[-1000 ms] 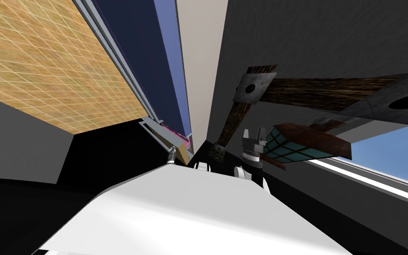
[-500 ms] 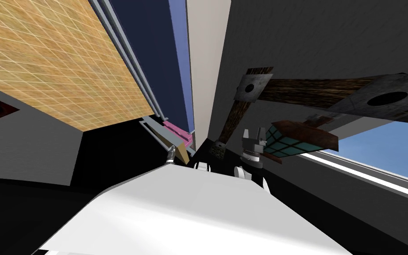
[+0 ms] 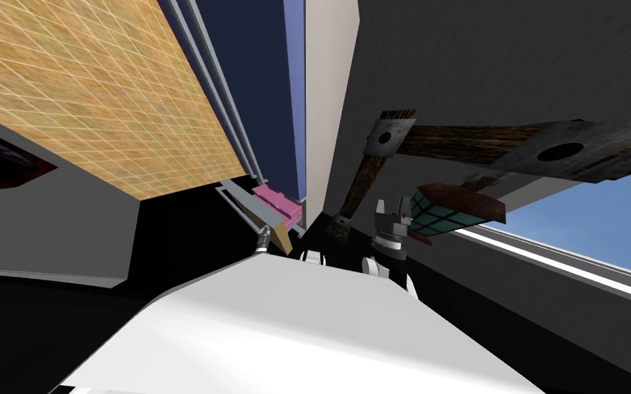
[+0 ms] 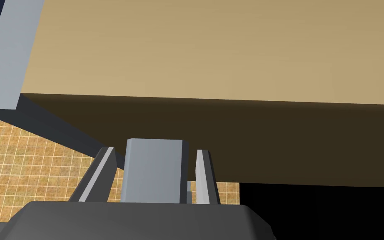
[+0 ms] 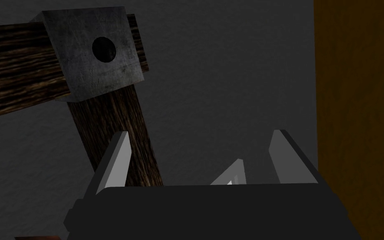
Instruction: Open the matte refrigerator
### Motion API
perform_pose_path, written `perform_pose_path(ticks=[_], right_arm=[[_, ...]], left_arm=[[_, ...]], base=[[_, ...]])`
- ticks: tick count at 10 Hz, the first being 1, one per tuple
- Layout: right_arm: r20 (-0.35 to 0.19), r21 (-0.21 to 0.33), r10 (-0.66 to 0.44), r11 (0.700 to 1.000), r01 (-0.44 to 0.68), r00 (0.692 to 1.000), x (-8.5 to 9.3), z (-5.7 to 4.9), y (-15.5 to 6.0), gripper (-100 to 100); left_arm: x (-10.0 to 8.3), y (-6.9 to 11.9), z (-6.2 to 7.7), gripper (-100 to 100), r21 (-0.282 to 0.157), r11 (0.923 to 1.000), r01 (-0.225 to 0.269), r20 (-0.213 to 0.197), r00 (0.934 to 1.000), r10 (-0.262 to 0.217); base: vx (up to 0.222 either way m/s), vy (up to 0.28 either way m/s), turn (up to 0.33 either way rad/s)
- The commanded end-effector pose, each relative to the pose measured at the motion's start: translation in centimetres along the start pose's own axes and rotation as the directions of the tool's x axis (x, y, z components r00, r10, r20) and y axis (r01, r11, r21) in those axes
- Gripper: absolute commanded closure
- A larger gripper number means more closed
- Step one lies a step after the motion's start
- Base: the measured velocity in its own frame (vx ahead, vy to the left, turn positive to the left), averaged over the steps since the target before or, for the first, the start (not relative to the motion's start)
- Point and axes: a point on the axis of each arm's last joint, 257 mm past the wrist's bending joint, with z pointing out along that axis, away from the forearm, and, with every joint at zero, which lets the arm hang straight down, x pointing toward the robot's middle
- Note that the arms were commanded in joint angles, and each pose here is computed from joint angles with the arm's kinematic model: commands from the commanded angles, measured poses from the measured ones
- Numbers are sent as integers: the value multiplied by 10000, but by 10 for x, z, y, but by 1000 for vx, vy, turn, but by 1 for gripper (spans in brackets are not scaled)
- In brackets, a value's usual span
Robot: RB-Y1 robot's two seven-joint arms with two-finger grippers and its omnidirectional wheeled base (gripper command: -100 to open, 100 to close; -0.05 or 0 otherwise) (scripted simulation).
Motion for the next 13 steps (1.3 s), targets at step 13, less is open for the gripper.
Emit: perform_pose_path(ticks=[13], right_arm=[[1, 1, 0, 10000, 0, 10000, 0, 0, 0, 0]], left_arm=[[-19, -32, 85, -100, 14, 10000, -30, -192, 9998, 30]], base=[[-48, -33, 11]])
